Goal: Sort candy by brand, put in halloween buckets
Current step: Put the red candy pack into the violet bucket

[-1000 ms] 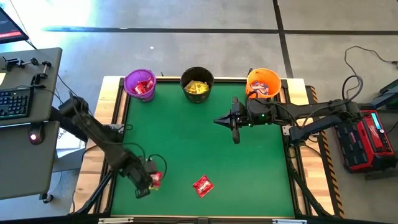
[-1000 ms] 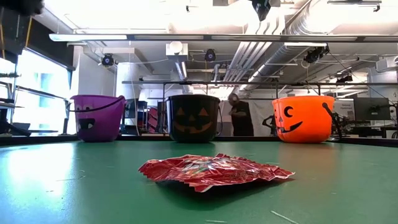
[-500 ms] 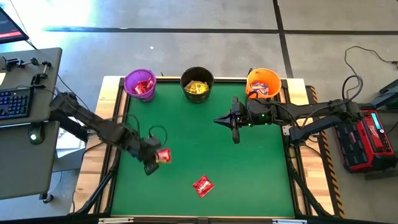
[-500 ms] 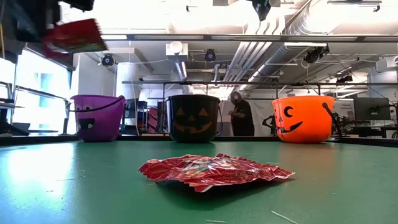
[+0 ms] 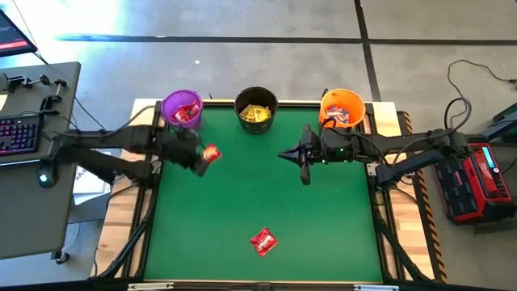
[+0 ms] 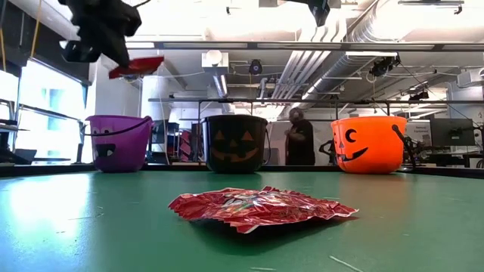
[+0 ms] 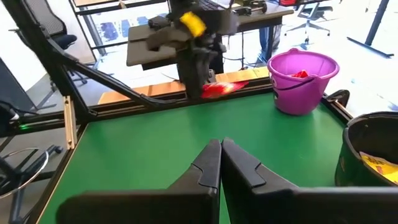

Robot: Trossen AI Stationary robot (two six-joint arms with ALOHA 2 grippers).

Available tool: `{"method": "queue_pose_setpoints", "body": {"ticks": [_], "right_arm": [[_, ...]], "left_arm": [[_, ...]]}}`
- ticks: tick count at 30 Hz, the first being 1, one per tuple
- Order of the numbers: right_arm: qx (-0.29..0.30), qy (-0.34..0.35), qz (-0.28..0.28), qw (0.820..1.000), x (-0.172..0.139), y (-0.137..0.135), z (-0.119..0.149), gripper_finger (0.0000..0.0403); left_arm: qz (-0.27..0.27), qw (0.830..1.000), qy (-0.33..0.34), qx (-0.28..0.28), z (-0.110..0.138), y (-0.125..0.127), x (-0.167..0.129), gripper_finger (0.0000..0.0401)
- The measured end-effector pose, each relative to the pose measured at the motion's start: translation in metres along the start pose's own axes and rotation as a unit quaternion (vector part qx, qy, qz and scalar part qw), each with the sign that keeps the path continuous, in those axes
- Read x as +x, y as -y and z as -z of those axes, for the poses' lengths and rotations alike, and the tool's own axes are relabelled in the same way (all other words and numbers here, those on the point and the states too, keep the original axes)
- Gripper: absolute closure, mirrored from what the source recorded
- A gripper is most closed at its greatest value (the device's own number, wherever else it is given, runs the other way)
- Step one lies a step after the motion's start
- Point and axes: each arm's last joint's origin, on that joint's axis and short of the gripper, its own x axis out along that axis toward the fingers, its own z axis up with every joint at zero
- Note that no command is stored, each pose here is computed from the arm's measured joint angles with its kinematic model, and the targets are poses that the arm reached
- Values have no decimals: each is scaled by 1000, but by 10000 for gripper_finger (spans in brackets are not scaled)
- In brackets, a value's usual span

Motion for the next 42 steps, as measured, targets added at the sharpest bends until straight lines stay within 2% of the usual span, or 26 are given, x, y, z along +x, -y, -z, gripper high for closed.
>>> {"method": "queue_pose_setpoints", "body": {"ticks": [5, 13, 17, 26, 34, 37, 42], "right_arm": [[3, 1, 2, 1000, 0, 0, 0, 402], [5, 1, 3, 1000, 0, 0, 0, 402], [13, 2, 11, 1000, 0, 1, 0, 402], [19, 3, 16, 1000, 0, 1, 0, 402], [29, 5, 27, 999, 0, 2, 0, 402], [29, 5, 29, 999, 0, 2, 0, 402], [26, 7, 43, 999, 0, 3, 0, 402]], "left_arm": [[-33, 998, 44, -44, -23, -23, -8, 401], [-98, 987, 112, -55, -72, -51, -46, 401], [-108, 984, 120, -72, -93, -72, -58, 401], [-165, 980, 48, -98, -119, -121, -41, 401], [-227, 969, 11, -96, -131, -147, -27, 401], [-238, 968, -17, -83, -133, -155, -20, 401], [-259, 965, -23, -40, -137, -158, -15, 395]]}}
